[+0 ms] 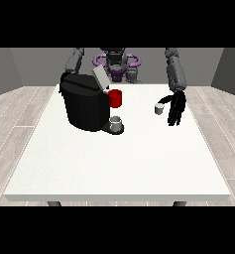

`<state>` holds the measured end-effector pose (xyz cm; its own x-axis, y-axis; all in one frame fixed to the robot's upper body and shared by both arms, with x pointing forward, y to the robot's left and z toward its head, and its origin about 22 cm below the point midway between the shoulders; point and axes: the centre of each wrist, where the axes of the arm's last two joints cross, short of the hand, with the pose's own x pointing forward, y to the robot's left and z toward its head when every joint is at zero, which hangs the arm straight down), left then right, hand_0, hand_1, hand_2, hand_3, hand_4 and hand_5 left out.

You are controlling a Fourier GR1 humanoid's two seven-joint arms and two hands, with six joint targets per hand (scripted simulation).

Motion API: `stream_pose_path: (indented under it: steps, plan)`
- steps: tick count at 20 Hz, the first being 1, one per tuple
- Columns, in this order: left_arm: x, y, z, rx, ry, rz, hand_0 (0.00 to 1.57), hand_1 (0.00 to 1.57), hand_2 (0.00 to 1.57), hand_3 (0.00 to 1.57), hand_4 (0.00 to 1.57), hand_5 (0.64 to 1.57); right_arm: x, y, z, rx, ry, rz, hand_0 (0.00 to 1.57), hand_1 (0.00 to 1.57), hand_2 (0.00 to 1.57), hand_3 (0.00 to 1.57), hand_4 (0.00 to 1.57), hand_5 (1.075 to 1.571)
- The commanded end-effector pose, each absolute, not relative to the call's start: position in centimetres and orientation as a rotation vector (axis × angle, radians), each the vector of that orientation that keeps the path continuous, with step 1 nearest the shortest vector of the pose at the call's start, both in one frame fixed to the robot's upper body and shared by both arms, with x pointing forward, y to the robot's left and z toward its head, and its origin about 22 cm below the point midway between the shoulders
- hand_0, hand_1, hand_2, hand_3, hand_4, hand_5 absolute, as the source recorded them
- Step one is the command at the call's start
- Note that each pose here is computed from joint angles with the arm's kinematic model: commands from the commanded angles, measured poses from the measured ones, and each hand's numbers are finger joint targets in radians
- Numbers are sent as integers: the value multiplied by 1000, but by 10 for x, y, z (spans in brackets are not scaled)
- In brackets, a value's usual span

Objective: Insert the coffee pod into the coffee machine and close the lid

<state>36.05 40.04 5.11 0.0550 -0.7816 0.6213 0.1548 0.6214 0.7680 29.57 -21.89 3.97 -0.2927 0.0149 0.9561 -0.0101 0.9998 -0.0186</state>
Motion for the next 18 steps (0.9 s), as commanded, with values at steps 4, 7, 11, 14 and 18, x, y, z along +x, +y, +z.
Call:
stream_pose_path:
  steps: [4,7,11,14,18]
  plan:
    - [365,400,45,574,-1285,-820,399,399,704,591,0,1571,287,-206,20,-14,-1842,12,0,0,0,0,389,1571]
    - [360,384,21,590,-1307,-853,1124,1124,1180,1011,0,1571,294,-218,32,-16,-1822,-12,0,0,0,0,406,1571]
    - [373,368,32,608,-1347,-900,1094,1094,1154,1130,0,1571,301,-221,29,-21,-1832,33,0,0,0,0,359,1571]
    - [364,350,6,607,-1279,-952,1207,1207,1222,1091,0,1571,299,-215,25,-11,-1772,18,0,0,0,0,330,1571]
    - [371,333,8,576,-1318,-957,1200,1200,1206,1077,0,1571,304,-225,19,-10,-1798,10,0,0,0,0,315,1571]
